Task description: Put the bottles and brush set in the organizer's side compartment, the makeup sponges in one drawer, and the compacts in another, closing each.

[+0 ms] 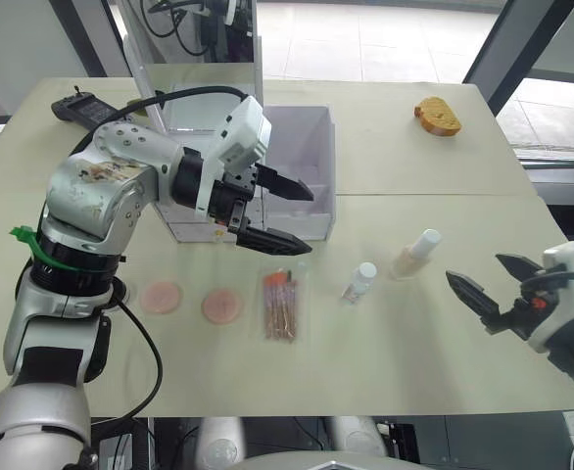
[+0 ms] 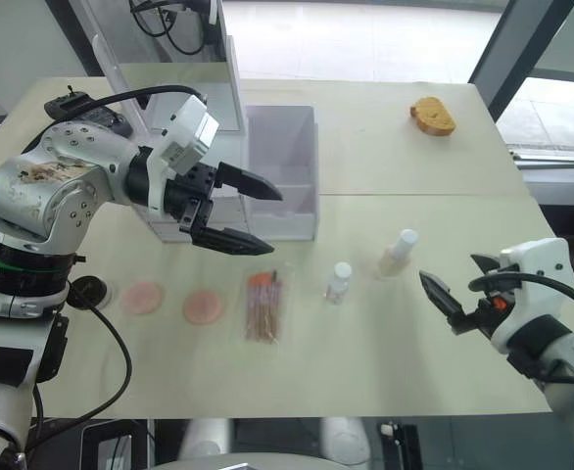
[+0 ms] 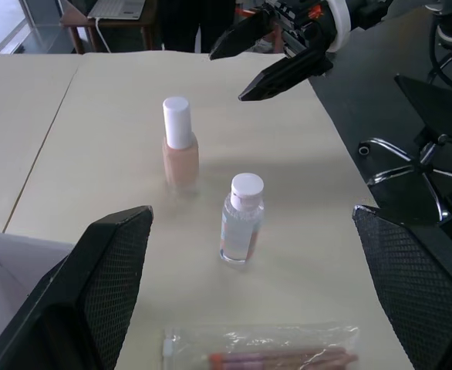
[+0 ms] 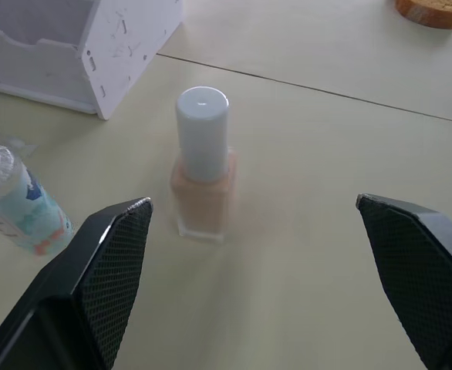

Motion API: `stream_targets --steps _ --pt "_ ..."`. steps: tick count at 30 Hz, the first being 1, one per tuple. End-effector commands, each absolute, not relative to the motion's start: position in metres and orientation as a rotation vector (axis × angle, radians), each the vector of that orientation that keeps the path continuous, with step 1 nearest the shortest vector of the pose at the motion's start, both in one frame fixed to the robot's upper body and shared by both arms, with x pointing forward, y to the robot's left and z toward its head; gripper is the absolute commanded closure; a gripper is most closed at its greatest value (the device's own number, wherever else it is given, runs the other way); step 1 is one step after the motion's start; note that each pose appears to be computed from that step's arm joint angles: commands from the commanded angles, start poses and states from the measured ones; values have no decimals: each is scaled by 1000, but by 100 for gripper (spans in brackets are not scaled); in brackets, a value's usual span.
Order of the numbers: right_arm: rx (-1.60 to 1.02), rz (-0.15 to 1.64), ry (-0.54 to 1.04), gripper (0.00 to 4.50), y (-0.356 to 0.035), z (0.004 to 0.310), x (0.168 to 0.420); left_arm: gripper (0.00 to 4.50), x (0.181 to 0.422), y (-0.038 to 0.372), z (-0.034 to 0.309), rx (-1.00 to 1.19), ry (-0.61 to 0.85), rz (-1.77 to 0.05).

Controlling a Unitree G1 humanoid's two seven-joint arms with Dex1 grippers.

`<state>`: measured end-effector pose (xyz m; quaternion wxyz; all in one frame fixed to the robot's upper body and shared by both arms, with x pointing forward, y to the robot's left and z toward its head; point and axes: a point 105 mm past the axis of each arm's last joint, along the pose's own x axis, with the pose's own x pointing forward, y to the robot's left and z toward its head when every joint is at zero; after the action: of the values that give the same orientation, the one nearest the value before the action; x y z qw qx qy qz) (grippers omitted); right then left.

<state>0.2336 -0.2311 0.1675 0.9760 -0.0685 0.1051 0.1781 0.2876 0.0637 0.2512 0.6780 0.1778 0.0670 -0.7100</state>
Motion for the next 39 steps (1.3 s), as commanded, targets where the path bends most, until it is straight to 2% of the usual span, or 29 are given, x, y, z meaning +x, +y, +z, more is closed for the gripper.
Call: stream_targets --steps 1,5,20,23,31,32,39 --pt "-172 377 157 0 -230 172 246 3 280 63 265 399 104 -1587" --pt "-163 404 143 0 -228 167 259 3 278 64 268 398 112 -1565" --pt "-162 501 120 0 -204 172 280 3 274 68 273 364 119 -1522" --pt "-151 504 123 59 -200 170 285 0 271 69 272 355 134 -1527" --pt "-146 461 155 330 -208 160 290 0 271 71 272 348 144 -1516" --pt "-153 458 156 349 -210 161 289 0 271 72 272 347 144 -1515" --pt "-168 485 100 348 -213 179 284 0 274 76 274 340 141 -1506"
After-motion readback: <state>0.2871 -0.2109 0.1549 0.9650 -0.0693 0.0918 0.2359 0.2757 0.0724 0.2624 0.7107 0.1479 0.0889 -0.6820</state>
